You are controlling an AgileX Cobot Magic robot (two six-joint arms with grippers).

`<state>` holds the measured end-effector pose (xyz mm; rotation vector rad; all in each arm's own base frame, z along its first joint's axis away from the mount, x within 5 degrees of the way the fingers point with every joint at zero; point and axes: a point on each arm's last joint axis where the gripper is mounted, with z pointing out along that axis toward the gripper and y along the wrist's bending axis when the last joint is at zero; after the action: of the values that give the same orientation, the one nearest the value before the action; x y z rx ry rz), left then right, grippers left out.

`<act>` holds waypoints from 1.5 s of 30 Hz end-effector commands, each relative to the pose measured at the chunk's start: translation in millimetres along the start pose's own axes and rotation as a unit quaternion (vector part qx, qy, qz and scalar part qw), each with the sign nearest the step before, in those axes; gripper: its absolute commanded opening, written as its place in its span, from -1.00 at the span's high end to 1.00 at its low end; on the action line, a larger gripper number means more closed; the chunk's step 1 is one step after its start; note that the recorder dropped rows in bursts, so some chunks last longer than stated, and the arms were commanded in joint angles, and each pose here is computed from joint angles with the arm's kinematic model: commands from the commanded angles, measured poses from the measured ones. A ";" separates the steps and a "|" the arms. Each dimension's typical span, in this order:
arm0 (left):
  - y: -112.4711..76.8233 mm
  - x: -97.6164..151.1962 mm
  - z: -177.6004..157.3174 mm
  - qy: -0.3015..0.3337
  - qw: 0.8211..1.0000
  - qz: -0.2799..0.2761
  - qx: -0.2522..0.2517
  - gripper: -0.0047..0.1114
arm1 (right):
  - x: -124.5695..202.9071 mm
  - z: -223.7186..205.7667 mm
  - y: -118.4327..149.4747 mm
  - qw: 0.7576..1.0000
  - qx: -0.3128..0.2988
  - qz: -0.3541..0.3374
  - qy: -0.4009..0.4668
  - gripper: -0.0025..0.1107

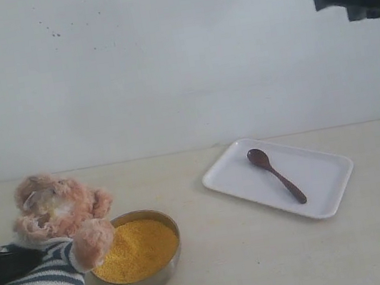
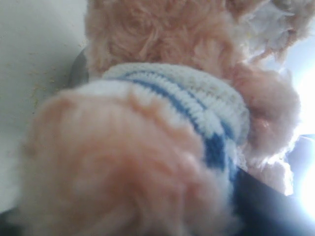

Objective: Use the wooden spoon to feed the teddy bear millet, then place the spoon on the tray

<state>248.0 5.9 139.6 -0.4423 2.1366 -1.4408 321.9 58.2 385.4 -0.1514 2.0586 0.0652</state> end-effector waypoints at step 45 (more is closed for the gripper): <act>-4.8 0.5 -1.1 -0.005 1.000 -0.002 0.020 0.85 | 236.7 -193.7 -23.7 0.956 0.132 -0.082 -0.251 0.96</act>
<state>248.0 5.9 139.6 -0.4423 2.1366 -1.4408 41.0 -6.5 278.5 -0.0522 1.5494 -0.1853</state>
